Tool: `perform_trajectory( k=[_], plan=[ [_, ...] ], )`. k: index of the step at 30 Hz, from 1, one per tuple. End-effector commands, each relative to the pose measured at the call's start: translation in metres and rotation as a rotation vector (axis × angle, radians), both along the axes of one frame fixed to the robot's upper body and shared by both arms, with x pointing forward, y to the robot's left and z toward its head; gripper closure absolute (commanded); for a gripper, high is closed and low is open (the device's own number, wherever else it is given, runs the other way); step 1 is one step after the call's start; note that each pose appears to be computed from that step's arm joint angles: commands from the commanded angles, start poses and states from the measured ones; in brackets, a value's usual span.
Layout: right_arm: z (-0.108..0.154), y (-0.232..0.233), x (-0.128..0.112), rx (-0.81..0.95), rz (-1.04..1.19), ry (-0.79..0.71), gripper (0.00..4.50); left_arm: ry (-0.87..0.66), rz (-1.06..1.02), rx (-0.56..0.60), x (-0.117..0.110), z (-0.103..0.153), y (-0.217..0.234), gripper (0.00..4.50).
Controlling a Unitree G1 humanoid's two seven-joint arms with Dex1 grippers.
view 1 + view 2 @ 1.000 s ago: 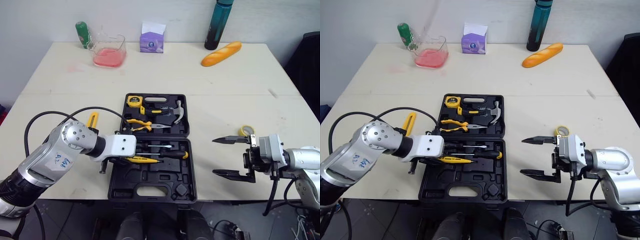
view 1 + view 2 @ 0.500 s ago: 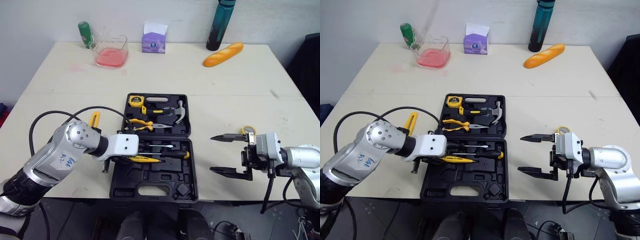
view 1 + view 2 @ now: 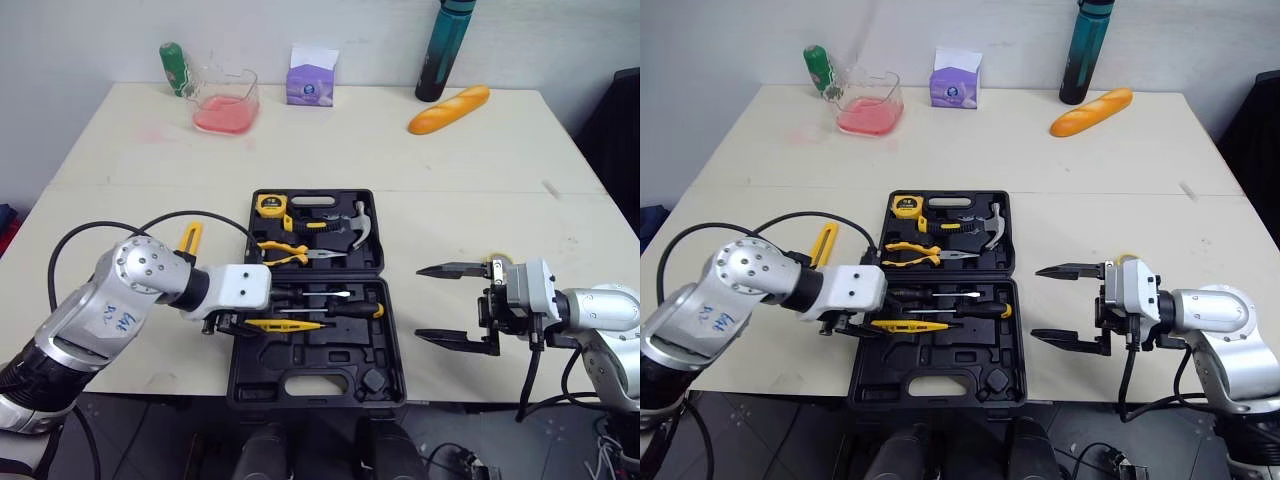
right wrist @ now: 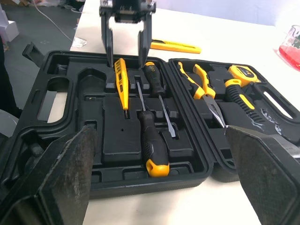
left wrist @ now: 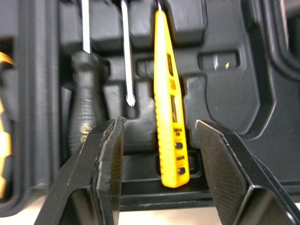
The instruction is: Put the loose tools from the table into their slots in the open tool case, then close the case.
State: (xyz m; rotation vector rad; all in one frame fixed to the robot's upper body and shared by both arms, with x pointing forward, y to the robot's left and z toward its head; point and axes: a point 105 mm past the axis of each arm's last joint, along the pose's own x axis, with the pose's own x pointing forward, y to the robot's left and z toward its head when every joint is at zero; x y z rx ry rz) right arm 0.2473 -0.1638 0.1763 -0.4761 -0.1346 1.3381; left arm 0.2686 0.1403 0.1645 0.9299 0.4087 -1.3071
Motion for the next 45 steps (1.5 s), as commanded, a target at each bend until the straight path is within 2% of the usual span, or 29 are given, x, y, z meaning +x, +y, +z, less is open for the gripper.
perform_trajectory(
  k=[1,3,5,6,10,11,13,16,22,30,41,45],
  plan=[
    [0.006,0.001,-0.001,0.006,0.008,-0.029,0.00,-0.064,-0.036,-0.129,-0.004,0.022,0.000,1.87],
    [0.005,0.000,-0.001,0.006,0.006,-0.028,0.00,-0.065,-0.066,-0.228,-0.010,0.030,0.001,1.87],
    [0.006,-0.001,0.000,0.018,0.004,-0.027,0.00,-0.005,-0.093,-0.356,-0.025,0.037,0.006,1.87],
    [0.006,-0.002,0.000,0.025,0.004,-0.027,0.00,0.018,-0.080,-0.380,-0.028,0.037,0.009,1.87],
    [0.005,-0.004,0.004,0.061,-0.016,-0.030,0.00,-0.043,-0.052,-0.386,-0.021,0.021,0.015,1.87],
    [0.005,-0.004,0.004,0.060,-0.016,-0.033,0.00,-0.050,-0.043,-0.430,-0.021,0.015,0.014,2.41],
    [0.005,-0.003,0.004,0.066,-0.020,-0.038,0.00,-0.067,-0.028,-0.493,-0.019,0.009,0.012,3.08],
    [-0.001,-0.006,0.001,0.051,-0.029,-0.025,0.00,-0.082,-0.035,-0.511,-0.017,-0.009,0.008,4.48],
    [-0.001,-0.004,0.002,0.046,-0.024,-0.026,0.00,-0.069,-0.062,-0.493,-0.016,-0.031,-0.005,4.48],
    [-0.005,-0.002,-0.001,0.054,-0.026,-0.001,0.00,-0.049,-0.012,-0.527,-0.007,-0.039,-0.007,4.48],
    [-0.004,-0.003,0.000,0.049,-0.033,-0.006,0.00,-0.012,-0.015,-0.485,-0.006,-0.052,-0.002,4.48],
    [-0.003,-0.002,0.001,0.052,-0.038,-0.011,0.00,0.015,0.016,-0.443,-0.001,-0.064,0.000,4.48]
  ],
)
